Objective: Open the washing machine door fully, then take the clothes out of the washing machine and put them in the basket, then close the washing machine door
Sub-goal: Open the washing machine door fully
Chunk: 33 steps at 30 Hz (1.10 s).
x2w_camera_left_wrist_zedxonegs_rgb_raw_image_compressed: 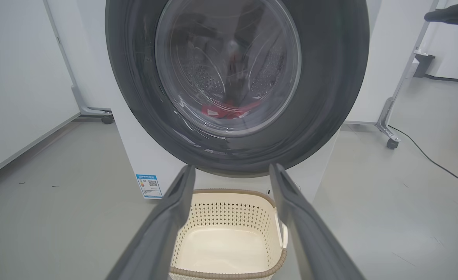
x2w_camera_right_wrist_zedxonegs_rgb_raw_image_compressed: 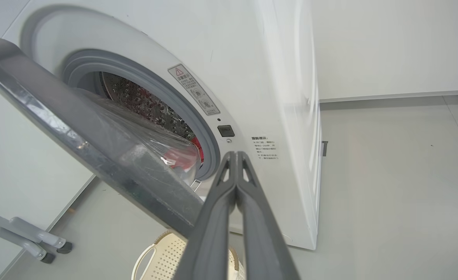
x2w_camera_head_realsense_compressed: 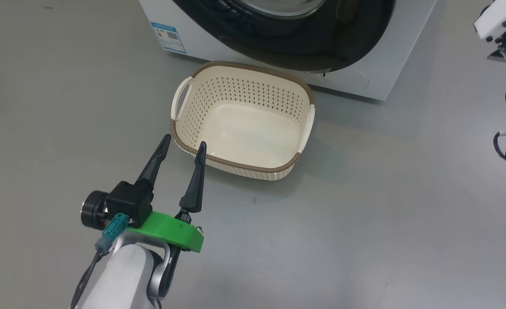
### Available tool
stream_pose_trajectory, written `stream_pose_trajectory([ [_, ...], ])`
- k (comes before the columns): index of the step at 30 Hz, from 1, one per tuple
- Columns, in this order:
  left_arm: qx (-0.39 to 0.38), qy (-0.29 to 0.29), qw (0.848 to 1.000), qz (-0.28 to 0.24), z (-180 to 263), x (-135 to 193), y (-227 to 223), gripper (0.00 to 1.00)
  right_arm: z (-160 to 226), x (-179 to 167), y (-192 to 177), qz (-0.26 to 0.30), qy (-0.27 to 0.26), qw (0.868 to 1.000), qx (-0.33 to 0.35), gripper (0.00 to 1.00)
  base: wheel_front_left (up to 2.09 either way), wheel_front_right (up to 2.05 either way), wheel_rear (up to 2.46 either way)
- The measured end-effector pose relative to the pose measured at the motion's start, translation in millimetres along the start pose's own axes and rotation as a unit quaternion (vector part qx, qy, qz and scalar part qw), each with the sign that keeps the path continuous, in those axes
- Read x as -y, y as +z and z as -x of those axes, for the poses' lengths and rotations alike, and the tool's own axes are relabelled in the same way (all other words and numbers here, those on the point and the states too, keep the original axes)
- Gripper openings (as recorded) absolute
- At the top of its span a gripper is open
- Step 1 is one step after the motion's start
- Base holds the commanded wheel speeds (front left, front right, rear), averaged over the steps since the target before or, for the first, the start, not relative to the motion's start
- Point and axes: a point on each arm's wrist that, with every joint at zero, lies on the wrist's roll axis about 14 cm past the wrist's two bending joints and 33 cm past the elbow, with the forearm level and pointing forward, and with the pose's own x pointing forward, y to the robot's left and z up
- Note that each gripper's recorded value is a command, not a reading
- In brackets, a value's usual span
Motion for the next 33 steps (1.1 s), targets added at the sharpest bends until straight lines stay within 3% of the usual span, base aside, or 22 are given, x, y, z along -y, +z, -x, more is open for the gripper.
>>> stream_pose_trajectory([
  [5,0.002,-0.009,1.000,0.006,5,8,1,1.00,30,14,-4,-0.007,-0.023,0.999,0.037,0.00,0.00,0.00,0.00],
  [11,0.011,-0.019,1.000,0.006,9,16,7,1.00,70,33,-36,-0.014,-0.057,0.997,0.046,0.00,0.00,0.00,0.00],
  [25,0.023,-0.029,0.999,0.003,18,23,15,1.00,137,38,-67,0.058,-0.082,0.991,0.092,0.00,0.00,0.00,0.00],
  [26,0.023,-0.029,0.999,0.003,19,23,14,1.00,142,40,-71,0.061,-0.089,0.990,0.092,0.11,0.00,0.00,0.00],
  [28,0.024,-0.031,0.999,0.003,20,24,15,1.00,151,43,-76,0.061,-0.103,0.988,0.096,1.00,0.00,0.00,0.00],
  [33,0.024,-0.034,0.999,0.004,21,25,14,1.00,162,38,-84,0.048,-0.112,0.987,0.107,1.00,0.00,0.00,0.00],
])
